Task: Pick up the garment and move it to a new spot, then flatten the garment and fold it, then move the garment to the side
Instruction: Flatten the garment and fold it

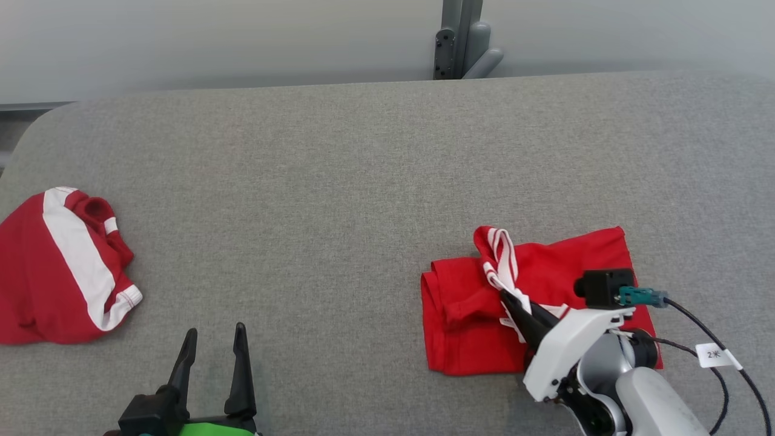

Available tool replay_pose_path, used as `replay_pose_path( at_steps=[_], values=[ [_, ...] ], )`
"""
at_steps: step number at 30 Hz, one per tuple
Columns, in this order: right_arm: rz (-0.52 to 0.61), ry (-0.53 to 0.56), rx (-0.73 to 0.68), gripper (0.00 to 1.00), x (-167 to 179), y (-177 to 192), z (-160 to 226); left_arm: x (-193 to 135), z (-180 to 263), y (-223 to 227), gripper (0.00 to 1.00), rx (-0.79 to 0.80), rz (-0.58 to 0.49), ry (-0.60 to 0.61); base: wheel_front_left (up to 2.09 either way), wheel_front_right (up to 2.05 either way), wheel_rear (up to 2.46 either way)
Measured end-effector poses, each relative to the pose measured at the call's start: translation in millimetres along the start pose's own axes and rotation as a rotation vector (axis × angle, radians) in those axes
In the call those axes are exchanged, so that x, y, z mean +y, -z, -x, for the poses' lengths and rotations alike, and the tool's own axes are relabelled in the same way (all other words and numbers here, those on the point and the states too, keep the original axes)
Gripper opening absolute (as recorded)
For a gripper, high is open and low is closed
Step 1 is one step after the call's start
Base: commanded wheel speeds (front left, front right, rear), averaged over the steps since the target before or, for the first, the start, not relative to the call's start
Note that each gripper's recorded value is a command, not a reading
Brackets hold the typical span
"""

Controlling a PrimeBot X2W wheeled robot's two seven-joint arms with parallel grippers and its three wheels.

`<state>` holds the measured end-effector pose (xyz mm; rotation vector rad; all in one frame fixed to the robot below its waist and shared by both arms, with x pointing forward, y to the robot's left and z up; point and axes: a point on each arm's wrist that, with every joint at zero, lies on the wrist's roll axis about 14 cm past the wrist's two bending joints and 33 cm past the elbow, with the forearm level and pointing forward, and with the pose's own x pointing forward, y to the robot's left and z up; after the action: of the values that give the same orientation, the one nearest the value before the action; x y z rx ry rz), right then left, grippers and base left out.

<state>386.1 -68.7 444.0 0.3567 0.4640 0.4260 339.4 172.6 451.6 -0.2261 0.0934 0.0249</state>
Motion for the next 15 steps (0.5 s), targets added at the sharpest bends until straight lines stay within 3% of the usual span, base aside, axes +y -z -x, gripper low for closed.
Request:
replay_pose_path(
  at_steps=[14,15],
  values=[
    [-0.005,-0.089,0.012,0.00,36.4,11.5,-30.3,4.9,3.9,9.0,1.00,0.029,0.000,-0.020,0.00,0.00,0.00],
    [-0.001,-0.091,0.007,0.47,37.5,10.9,-30.3,4.2,3.5,9.6,1.00,0.031,0.000,-0.018,0.00,0.00,0.00]
  ],
)
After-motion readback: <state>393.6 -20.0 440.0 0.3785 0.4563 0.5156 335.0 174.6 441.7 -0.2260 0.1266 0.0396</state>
